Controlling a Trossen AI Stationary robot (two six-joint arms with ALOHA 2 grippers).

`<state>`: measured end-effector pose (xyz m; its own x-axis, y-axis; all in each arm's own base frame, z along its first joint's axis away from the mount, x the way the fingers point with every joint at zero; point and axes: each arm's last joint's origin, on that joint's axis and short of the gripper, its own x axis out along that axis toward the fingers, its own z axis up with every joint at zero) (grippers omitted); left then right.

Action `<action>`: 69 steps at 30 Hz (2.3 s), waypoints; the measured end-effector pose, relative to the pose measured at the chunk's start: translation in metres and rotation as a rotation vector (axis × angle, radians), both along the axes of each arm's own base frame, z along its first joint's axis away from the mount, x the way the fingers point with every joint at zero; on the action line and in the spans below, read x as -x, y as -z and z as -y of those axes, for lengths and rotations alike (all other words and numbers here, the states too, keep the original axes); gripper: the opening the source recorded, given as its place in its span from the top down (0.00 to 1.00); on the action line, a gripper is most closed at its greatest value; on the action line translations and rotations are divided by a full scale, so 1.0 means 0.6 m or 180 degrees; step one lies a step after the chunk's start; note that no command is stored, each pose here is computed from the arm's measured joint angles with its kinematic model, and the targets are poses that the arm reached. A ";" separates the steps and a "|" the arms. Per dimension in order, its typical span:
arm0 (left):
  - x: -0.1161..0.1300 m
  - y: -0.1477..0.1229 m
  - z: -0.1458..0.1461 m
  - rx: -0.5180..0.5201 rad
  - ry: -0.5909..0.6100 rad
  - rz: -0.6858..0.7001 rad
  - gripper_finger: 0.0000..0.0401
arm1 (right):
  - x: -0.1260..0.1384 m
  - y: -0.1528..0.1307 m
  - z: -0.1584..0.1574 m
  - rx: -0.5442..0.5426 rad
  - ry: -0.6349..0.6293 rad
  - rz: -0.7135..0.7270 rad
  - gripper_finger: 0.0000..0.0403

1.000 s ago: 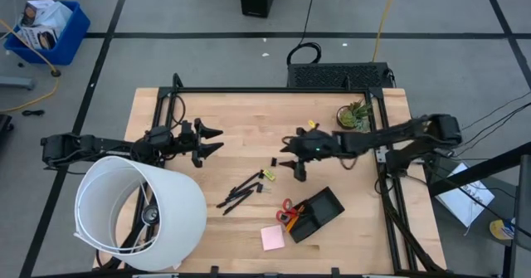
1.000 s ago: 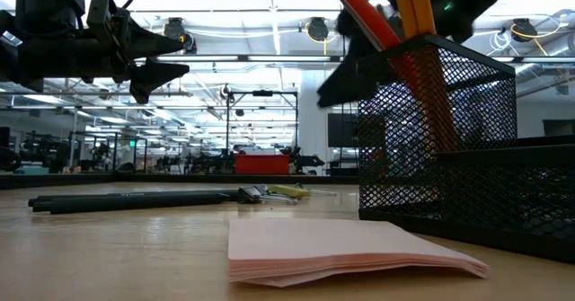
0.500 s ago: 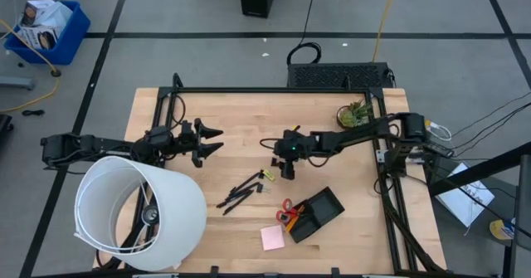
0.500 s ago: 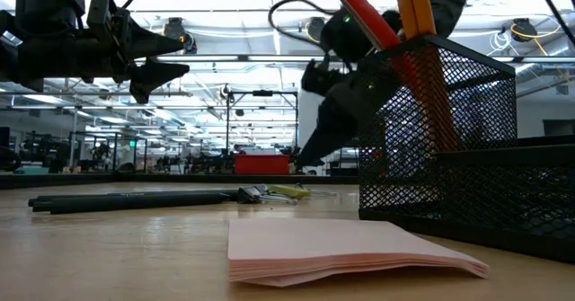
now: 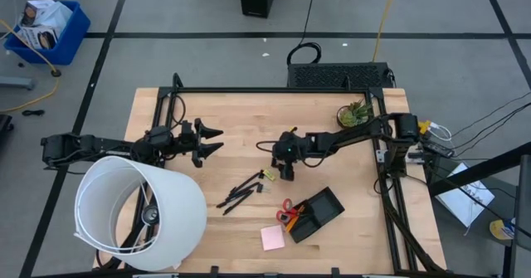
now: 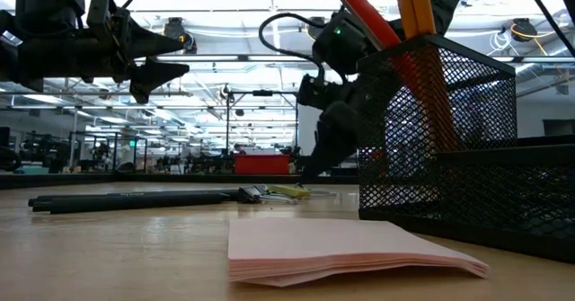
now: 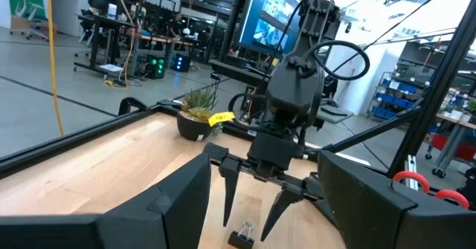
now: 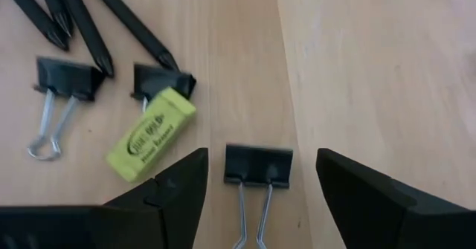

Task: Pick and place office supplies into organizer
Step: Put the black binder clip into the black desk organizer

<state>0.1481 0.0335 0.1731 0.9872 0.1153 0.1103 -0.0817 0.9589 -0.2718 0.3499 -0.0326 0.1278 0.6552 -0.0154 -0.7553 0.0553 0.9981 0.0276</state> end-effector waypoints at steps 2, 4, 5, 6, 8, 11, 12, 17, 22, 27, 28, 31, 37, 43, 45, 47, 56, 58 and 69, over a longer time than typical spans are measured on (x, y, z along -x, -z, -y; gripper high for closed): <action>0.000 0.000 0.000 -0.0001 0.0001 0.0000 0.37 | 0.000 0.001 0.001 0.0042 0.0033 -0.0017 0.40; 0.000 0.000 0.000 0.0000 0.0000 0.0000 0.37 | 0.000 0.000 0.001 0.0062 0.0045 -0.0006 0.39; 0.000 0.000 0.000 0.0000 0.0001 0.0000 0.37 | 0.000 0.000 0.001 0.0056 0.0050 -0.0001 0.39; 0.000 0.000 0.000 -0.0001 0.0000 0.0000 0.37 | 0.000 0.000 0.001 0.0050 0.0057 -0.0004 0.39; 0.000 0.000 0.000 -0.0001 0.0001 0.0000 0.37 | 0.000 0.001 -0.001 0.0044 0.0053 -0.0014 0.40; 0.000 0.000 0.000 0.0000 0.0000 0.0000 0.37 | -0.001 0.000 -0.005 0.0048 0.0024 -0.0002 0.40; 0.000 0.000 0.000 0.0000 0.0001 0.0000 0.37 | -0.001 0.000 -0.007 0.0038 0.0020 -0.0002 0.40; 0.000 0.000 0.000 0.0000 0.0000 0.0000 0.37 | -0.005 0.028 -0.008 -0.0086 0.0056 -0.0076 0.40; 0.000 0.000 0.000 -0.0001 0.0000 0.0000 0.37 | -0.010 0.044 -0.007 -0.0105 0.0090 -0.0118 0.41; 0.000 0.000 0.000 -0.0001 0.0001 0.0001 0.37 | -0.010 0.046 -0.008 -0.0109 0.0085 -0.0126 0.44; 0.000 0.000 0.000 -0.0001 0.0000 0.0001 0.37 | -0.009 0.047 -0.008 -0.0114 0.0091 -0.0143 0.45; 0.000 0.000 0.000 0.0000 0.0000 0.0001 0.37 | -0.006 0.050 -0.008 -0.0138 0.0113 -0.0222 0.47; 0.000 0.000 0.000 0.0000 0.0000 0.0001 0.37 | -0.001 0.054 -0.008 -0.0186 0.0151 -0.0332 0.51; 0.000 0.000 0.000 0.0000 -0.0001 0.0001 0.37 | -0.004 0.053 -0.010 -0.0164 0.0135 -0.0261 0.54; 0.000 0.000 0.000 0.0000 0.0000 0.0001 0.37 | -0.009 0.049 -0.009 -0.0158 0.0138 -0.0131 0.56; 0.000 0.000 0.000 0.0000 -0.0001 0.0001 0.37 | -0.013 0.046 -0.010 -0.0154 0.0131 -0.0025 0.58; 0.000 0.000 0.000 -0.0001 0.0000 0.0001 0.37 | -0.019 0.034 -0.011 -0.0140 0.0040 0.0178 0.62; 0.000 0.000 0.000 0.0000 -0.0001 0.0002 0.37 | -0.017 0.031 -0.013 -0.0168 0.0011 0.0170 0.61; 0.000 0.000 0.000 0.0000 0.0001 0.0001 0.37 | -0.014 -0.041 -0.013 -0.0091 0.0018 0.0624 0.63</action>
<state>0.1481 0.0335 0.1731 0.9872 0.1151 0.1108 -0.0813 0.9589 -0.2718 0.3581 -0.0249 0.1525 0.7898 0.0001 -0.6134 0.0518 0.9964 0.0668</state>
